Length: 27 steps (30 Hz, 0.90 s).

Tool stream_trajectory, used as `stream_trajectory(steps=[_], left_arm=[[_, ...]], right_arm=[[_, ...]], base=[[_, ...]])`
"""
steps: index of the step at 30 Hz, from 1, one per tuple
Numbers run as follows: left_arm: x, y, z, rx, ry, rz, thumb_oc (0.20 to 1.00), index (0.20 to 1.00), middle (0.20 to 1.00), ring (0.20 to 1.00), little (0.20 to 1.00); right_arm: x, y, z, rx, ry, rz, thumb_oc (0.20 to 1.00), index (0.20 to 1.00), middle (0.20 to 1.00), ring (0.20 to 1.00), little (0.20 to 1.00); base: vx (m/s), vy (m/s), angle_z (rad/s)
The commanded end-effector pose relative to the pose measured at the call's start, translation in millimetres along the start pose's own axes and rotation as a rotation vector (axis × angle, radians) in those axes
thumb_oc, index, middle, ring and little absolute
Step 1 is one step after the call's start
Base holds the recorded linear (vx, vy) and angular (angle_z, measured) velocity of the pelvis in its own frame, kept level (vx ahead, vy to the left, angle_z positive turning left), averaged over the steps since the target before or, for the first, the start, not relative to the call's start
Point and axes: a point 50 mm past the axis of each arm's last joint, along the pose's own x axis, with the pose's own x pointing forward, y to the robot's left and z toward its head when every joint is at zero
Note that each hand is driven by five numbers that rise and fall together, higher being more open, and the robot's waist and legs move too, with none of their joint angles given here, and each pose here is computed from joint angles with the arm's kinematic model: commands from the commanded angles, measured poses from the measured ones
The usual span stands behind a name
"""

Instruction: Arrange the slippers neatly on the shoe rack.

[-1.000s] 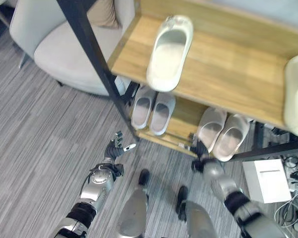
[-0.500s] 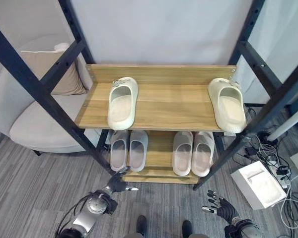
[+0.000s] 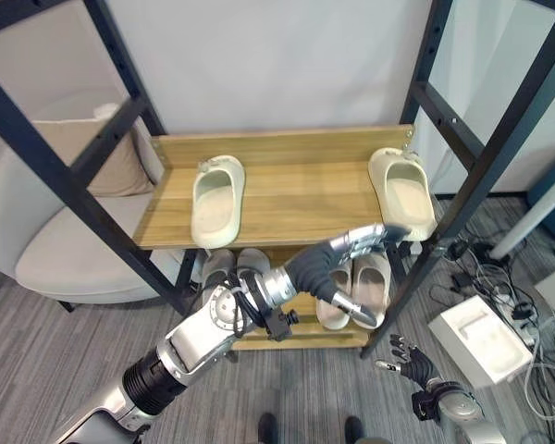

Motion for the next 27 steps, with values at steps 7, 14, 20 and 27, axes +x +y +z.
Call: stream_trajectory(steps=[7, 14, 20, 27], left_arm=[[-20.2, 105.6, 17.9, 1.011, 0.061, 0.575, 1.0, 1.0, 1.0, 1.0, 1.0], [-16.1, 151.4, -13.4, 1.31, 0.336, 0.582, 1.0, 1.0, 1.0, 1.0, 1.0], [-12.7, 166.2, -25.9, 1.424, 0.458, 0.556, 1.0, 1.0, 1.0, 1.0, 1.0], [-21.8, 186.8, -34.1, 1.547, 0.62, 0.528, 1.0, 1.0, 1.0, 1.0, 1.0]], right_arm=[[5.4, 8.8, 17.1, 0.031, -0.104, 0.035, 1.0, 1.0, 1.0, 1.0, 1.0], [4.5, 9.9, 18.7, 0.022, -0.115, 0.059, 1.0, 1.0, 1.0, 1.0, 1.0], [5.0, 12.3, 21.7, 0.014, -0.128, 0.069, 1.0, 1.0, 1.0, 1.0, 1.0], [3.4, 10.2, 22.9, 0.017, -0.142, 0.065, 1.0, 1.0, 1.0, 1.0, 1.0]], base=[[0.02, -0.027, 0.11], [0.04, -0.006, -0.01], [0.0, -0.008, -0.1], [0.0, -0.005, -0.08]])
